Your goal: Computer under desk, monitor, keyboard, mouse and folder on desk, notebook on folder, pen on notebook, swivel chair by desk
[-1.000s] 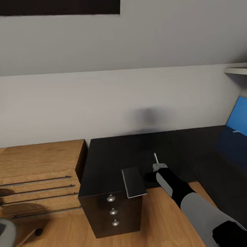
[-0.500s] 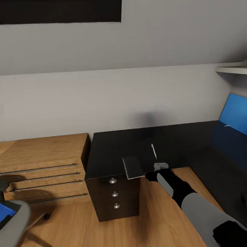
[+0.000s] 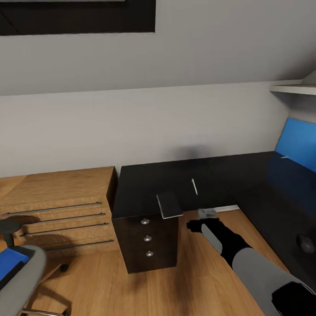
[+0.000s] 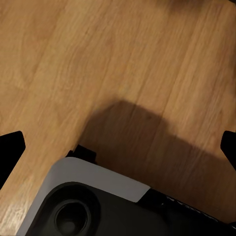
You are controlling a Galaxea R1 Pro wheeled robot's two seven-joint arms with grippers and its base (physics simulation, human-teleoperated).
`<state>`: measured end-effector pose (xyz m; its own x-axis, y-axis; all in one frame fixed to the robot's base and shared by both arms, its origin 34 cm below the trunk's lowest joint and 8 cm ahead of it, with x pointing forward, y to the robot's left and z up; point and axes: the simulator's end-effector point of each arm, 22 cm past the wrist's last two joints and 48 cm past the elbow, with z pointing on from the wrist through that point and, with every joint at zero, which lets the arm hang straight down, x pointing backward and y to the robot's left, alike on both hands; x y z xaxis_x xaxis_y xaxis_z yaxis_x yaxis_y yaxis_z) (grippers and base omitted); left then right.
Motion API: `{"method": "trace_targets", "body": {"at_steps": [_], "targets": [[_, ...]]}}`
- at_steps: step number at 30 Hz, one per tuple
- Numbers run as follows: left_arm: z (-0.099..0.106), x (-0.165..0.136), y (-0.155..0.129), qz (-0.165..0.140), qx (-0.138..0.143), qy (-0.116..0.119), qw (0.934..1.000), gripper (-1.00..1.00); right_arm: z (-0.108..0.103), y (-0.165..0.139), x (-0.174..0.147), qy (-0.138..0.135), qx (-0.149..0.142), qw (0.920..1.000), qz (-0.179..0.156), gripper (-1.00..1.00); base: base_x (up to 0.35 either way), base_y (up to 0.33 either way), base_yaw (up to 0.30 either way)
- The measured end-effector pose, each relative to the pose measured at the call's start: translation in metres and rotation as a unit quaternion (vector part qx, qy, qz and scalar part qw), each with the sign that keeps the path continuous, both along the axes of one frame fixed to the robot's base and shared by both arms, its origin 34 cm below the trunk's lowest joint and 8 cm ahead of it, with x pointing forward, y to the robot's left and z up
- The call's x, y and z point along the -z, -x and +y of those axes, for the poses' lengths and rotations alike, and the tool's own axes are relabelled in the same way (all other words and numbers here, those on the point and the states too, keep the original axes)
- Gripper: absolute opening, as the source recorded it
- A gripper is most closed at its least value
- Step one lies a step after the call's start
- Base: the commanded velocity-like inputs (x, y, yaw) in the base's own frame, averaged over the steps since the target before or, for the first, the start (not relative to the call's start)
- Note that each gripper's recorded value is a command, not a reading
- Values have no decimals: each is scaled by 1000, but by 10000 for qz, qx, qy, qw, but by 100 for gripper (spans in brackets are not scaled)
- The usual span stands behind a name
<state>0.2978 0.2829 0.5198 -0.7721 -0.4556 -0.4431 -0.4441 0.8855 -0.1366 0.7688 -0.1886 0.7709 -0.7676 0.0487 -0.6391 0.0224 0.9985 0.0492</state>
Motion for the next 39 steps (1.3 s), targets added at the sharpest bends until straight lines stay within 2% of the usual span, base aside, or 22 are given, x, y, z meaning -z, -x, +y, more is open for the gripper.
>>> {"method": "trace_targets", "body": {"at_steps": [11, 19, 21, 24, 27, 29, 34, 39], "targets": [[1, 0, 0, 0, 1, -5, 10000, 100, -23, 10, 28, 153, 273, 9994, -136, 100, -6, 0, 0], [4, 0, 0, 0, -7, -27, 10000, 100, -57, 49, 80, 456, 520, 9976, -69, 100, 0, 0, 0], [5, 0, 0, 0, -10, -30, 10000, 100, -59, 63, 94, 451, 482, 9978, -15, 100, 0, 0, 0], [5, 0, 0, 0, -14, -34, 10000, 100, -48, 87, 115, 317, 344, 9989, 62, 100, 0, 0, 0], [6, 0, 0, 2, -16, -33, 10000, 100, -39, 132, 146, 245, 230, 9992, 216, 100, 0, 0, 0], [5, 0, 0, 5, -17, -29, 10000, 100, -34, 177, 172, 273, 67, 9990, 348, 100, 0, 0, 0], [5, 0, 0, 9, -19, -25, 10000, 100, -23, 215, 189, 358, -288, 9987, 229, 100, 0, 0, 0], [5, 0, 1, 22, -21, -17, 10000, 100, -20, 233, 194, 362, -390, 9985, 122, 100, 0, 0, 0]]}}
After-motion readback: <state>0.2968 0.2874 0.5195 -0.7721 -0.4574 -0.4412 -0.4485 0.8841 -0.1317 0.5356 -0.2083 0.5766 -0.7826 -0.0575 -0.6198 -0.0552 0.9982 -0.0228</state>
